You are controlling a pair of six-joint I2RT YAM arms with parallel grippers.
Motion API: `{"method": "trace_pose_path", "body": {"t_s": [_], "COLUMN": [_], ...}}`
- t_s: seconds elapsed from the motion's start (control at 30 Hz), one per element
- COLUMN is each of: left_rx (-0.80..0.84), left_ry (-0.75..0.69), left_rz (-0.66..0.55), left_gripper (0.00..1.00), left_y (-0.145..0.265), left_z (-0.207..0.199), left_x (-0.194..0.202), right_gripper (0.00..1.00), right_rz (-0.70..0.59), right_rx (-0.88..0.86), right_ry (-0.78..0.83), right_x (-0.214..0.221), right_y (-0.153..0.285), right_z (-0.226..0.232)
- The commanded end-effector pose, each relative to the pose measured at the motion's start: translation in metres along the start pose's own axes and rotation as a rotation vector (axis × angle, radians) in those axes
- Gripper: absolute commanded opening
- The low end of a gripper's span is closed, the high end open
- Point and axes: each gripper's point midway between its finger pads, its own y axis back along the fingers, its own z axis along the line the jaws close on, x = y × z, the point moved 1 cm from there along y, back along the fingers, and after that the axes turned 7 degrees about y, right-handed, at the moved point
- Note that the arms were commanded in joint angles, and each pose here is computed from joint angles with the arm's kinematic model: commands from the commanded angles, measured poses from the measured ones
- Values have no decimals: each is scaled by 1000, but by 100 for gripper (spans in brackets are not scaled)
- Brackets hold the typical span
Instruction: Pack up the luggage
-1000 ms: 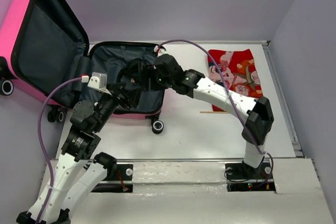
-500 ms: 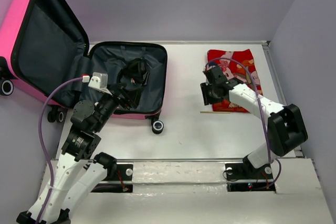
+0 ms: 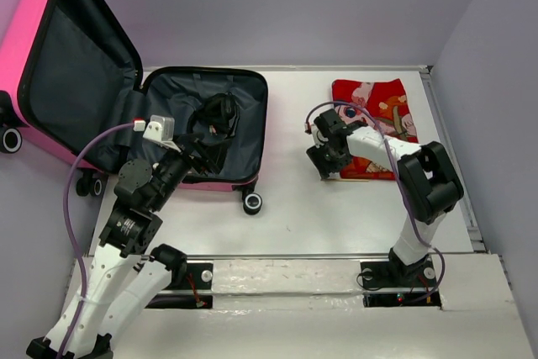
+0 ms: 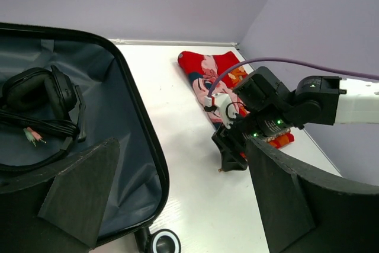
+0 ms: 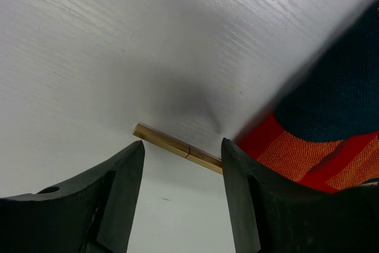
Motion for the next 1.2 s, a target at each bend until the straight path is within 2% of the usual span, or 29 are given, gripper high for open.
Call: {"method": "trace_pose_path", "body": {"t_s": [0.0,0.2,0.27,0.43,0.47,0.53,0.77,0.83,0.97,1.0,1.17], "left_rx": [41,38,37,38,37,38,36,34,36,36,33], "left_ry": [-16,-17,-16,-17,-17,-16,-17,-17,-14,-14,-13], "left_rz": [-39,-43,-41,-41,-44,-43,-42,-40,-39,-40,-42], "left_gripper": [99,99,99,99,99,99,99,99,99,99,99], "left_y": [-1,-1,-1,-1,-1,-1,-1,-2,-2,-2,-2], "left_z": [-11,-11,-10,-10,-10,-10,-10,-9,-10,-10,-9], "left_x": [-16,-17,-16,-16,-17,-16,-16,-15,-15,-16,-16], "right_gripper": [61,61,53,44,34,29,7,7,7,7,7], "right_rz": [-12,64,82,111,107,97,-18,-54,-213,-297,-542], "right_rx": [-68,-83,-89,-97,-102,-113,-116,-101,-139,-156,-332], "right_ry": [35,6,-12,-62,-79,-100,-232,-252,-294,-302,-251], "right_x": [-9,6,12,22,21,21,0,-7,-37,-53,-116], "right_y": [7,-6,-10,-18,-19,-19,-17,-9,34,57,128], "right_z": [2,3,6,11,12,16,30,30,40,39,92]}}
